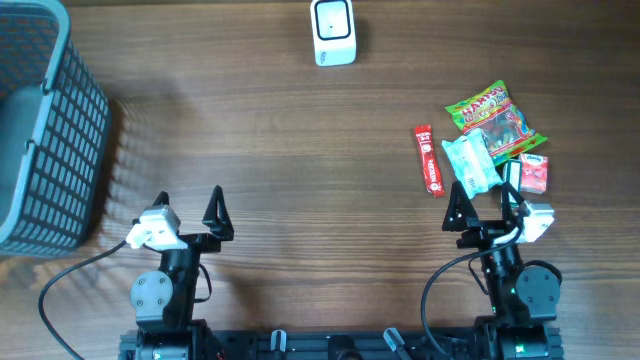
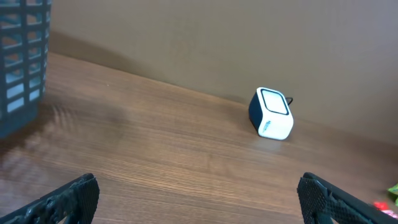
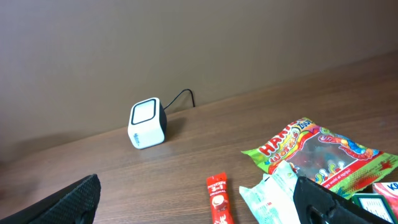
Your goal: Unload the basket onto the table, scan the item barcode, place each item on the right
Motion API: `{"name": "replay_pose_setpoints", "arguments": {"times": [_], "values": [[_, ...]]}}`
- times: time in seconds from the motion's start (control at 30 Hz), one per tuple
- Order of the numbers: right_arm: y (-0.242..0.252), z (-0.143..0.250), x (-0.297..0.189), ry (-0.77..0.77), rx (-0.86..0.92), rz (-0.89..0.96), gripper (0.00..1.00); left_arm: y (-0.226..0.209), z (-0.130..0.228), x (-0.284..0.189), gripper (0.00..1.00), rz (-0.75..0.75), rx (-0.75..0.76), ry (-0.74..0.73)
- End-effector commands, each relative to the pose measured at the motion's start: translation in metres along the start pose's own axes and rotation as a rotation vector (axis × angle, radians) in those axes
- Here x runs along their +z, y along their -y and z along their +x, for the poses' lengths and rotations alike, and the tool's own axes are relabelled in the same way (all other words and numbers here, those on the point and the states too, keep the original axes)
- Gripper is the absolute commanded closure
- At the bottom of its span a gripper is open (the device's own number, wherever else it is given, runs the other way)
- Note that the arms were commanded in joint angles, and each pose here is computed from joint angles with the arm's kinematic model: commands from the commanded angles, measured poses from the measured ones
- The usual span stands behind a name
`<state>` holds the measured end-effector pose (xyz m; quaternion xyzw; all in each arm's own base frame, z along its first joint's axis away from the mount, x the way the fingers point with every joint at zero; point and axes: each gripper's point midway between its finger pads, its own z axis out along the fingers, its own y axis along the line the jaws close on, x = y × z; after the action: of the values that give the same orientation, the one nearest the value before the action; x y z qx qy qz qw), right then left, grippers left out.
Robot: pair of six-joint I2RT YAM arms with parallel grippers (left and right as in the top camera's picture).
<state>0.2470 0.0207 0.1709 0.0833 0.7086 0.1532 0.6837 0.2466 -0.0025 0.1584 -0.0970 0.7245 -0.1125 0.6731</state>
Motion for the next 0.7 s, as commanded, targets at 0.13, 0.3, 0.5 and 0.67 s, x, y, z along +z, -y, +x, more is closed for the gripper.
{"name": "replay_pose_setpoints", "arguments": {"times": [0.13, 0.3, 0.5, 0.67], "values": [[-0.001, 0.0004, 0.0001, -0.002, 0.007, -0.008, 0.0, -0.0034, 0.0005, -0.0006, 0.0, -0.017, 0.109, 0.0], [-0.001, 0.0004, 0.0001, -0.002, 0.007, -0.008, 0.0, -0.0035, 0.0002, -0.0006, 0.0, -0.018, 0.109, 0.001], [-0.001, 0.0004, 0.0001, -0.002, 0.007, -0.008, 0.0, -0.0016, 0.0007, -0.0005, 0.0, -0.01, 0.11, -0.001], [-0.001, 0.0004, 0.0001, -0.002, 0.007, -0.008, 0.0, -0.0017, 0.0006, -0.0005, 0.0, -0.011, 0.11, 0.0]]}}
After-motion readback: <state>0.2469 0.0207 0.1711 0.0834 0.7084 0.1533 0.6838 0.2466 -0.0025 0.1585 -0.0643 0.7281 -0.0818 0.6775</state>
